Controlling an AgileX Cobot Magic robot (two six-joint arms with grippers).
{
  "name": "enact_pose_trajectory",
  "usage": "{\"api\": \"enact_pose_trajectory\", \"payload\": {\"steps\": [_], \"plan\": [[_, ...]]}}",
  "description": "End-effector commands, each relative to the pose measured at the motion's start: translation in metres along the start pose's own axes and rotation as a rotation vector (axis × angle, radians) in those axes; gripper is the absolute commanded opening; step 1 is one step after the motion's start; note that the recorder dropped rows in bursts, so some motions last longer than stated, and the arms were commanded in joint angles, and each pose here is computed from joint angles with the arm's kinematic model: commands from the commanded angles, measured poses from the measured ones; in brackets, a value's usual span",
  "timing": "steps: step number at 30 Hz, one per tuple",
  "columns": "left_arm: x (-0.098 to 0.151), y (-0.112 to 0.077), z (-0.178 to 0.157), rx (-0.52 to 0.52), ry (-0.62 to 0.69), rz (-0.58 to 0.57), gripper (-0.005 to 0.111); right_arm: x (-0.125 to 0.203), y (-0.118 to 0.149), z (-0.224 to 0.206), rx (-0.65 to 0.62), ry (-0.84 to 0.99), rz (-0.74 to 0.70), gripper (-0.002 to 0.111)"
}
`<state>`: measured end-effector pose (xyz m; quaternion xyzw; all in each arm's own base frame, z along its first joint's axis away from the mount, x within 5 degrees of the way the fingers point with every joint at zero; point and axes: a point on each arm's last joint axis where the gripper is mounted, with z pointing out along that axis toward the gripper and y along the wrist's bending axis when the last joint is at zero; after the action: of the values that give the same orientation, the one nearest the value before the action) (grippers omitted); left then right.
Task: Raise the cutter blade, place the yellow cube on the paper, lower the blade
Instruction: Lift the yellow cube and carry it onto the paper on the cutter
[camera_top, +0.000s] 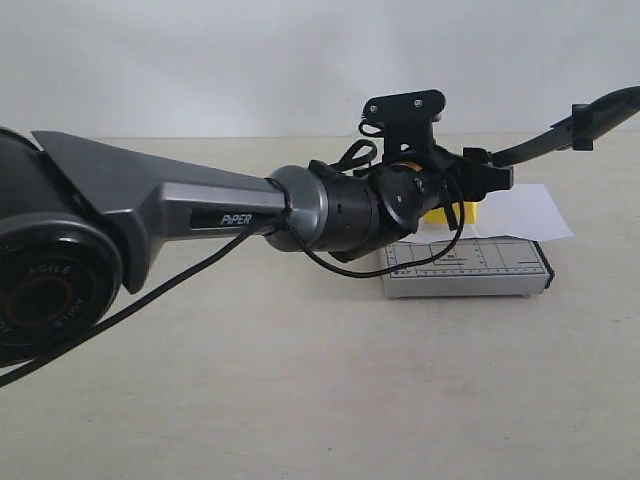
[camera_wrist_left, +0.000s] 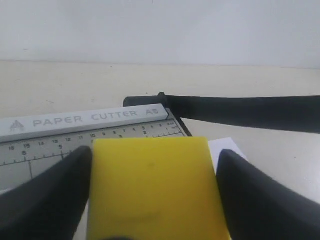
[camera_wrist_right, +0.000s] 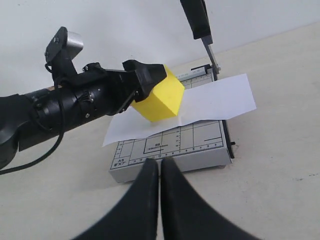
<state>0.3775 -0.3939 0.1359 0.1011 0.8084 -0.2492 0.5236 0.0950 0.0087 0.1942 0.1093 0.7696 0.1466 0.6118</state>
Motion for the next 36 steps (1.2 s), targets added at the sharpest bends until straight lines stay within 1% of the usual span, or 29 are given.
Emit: {"api": "enact_pose_trajectory", "payload": {"steps": [1, 6, 8, 10, 12, 13, 16, 18, 19, 22, 27, 30, 32, 33, 35, 36], "plan": [[-0.002, -0.002, -0.001, -0.022, -0.012, 0.045, 0.004, 0.001, 0.0, 0.0, -0.004, -0.001, -0.007, 0.002], [0.005, -0.002, 0.002, -0.008, 0.018, 0.133, 0.004, 0.001, 0.0, 0.0, -0.004, -0.002, -0.005, 0.002], [0.006, -0.005, 0.002, 0.014, 0.042, 0.157, 0.005, 0.001, 0.0, 0.0, -0.004, -0.002, -0.005, 0.002], [0.008, -0.006, 0.002, 0.029, 0.056, 0.173, 0.009, 0.001, 0.0, 0.0, -0.004, -0.002, -0.005, 0.002], [0.009, -0.007, 0.002, 0.041, 0.07, 0.178, 0.02, 0.001, 0.0, 0.0, -0.004, -0.002, -0.005, 0.002], [0.01, -0.007, 0.002, 0.045, 0.075, 0.178, 0.029, 0.001, 0.0, 0.0, -0.004, -0.002, -0.005, 0.002], [0.01, -0.007, 0.002, 0.046, 0.077, 0.178, 0.054, 0.001, 0.0, 0.0, -0.004, -0.002, 0.002, 0.002], [0.008, -0.006, 0.002, 0.035, 0.061, 0.178, 0.067, 0.001, 0.0, 0.0, -0.004, -0.002, 0.002, 0.002], [0.007, -0.005, 0.002, 0.025, 0.047, 0.178, 0.072, 0.001, 0.0, 0.0, -0.004, -0.002, 0.002, 0.002], [0.001, -0.004, 0.002, -0.001, 0.0, 0.176, 0.08, 0.001, 0.0, 0.0, -0.004, -0.002, 0.007, 0.002], [-0.018, -0.011, 0.0, 0.006, -0.057, 0.165, 0.082, 0.001, 0.0, 0.0, -0.004, -0.002, 0.007, 0.002], [-0.036, -0.017, -0.009, 0.024, -0.087, 0.159, 0.082, 0.001, 0.0, 0.0, -0.004, -0.002, 0.007, 0.002], [-0.05, -0.022, -0.016, 0.038, -0.106, 0.15, 0.079, 0.001, 0.0, 0.0, -0.004, -0.002, 0.007, 0.002], [-0.057, -0.024, -0.019, 0.047, -0.11, 0.146, 0.073, 0.001, 0.0, 0.0, -0.004, -0.002, 0.007, 0.002], [-0.067, -0.028, -0.026, 0.059, -0.115, 0.156, 0.055, 0.001, 0.0, 0.0, -0.004, -0.002, 0.01, 0.002], [-0.072, -0.03, -0.029, 0.071, -0.113, 0.181, 0.041, 0.001, 0.0, 0.0, -0.004, -0.002, 0.01, 0.002]]}}
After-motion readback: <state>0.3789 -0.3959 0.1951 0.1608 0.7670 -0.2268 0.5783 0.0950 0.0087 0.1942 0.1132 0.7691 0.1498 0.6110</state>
